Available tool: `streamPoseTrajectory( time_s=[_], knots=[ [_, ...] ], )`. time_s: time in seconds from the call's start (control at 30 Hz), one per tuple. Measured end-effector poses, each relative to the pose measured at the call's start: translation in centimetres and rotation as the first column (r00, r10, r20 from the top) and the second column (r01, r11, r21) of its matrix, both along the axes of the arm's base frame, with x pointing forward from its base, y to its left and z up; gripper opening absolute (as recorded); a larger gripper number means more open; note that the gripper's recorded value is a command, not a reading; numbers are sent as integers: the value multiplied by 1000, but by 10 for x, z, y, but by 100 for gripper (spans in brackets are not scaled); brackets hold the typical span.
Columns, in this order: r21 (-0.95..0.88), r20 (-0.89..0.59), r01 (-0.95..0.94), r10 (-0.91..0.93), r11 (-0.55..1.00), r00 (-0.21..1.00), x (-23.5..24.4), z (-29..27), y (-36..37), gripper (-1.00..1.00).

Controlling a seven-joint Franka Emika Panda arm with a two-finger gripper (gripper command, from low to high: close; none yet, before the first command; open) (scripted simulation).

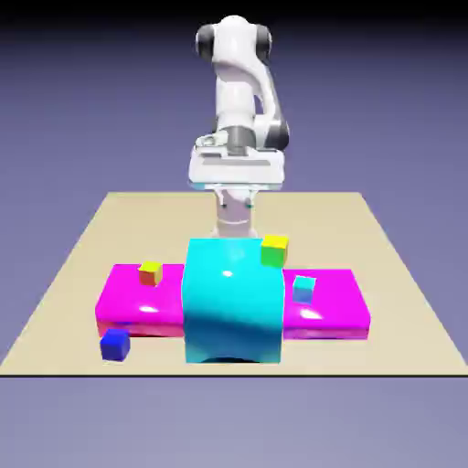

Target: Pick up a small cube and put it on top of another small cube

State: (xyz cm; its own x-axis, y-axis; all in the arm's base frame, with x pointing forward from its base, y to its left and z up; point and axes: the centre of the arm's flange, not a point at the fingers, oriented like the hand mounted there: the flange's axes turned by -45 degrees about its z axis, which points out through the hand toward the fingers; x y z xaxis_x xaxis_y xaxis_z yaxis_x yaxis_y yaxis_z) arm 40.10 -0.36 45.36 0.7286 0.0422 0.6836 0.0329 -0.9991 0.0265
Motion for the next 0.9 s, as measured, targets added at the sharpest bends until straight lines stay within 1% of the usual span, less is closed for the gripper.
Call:
streamPoseTrajectory(
  time_s=[0.2, 0.4, 0.63, 0.9],
  knots=[
    [13, -215, 55, -51, 998, 975, 53, -32, -47, 0],
    [16, -418, 110, -93, 994, 904, 95, -76, -102, 0],
    [10, -625, 159, -118, 987, 771, 126, -137, -168, 0],
    [-6, -811, 203, -123, 979, 572, 138, -213, -243, 0]
  ],
)
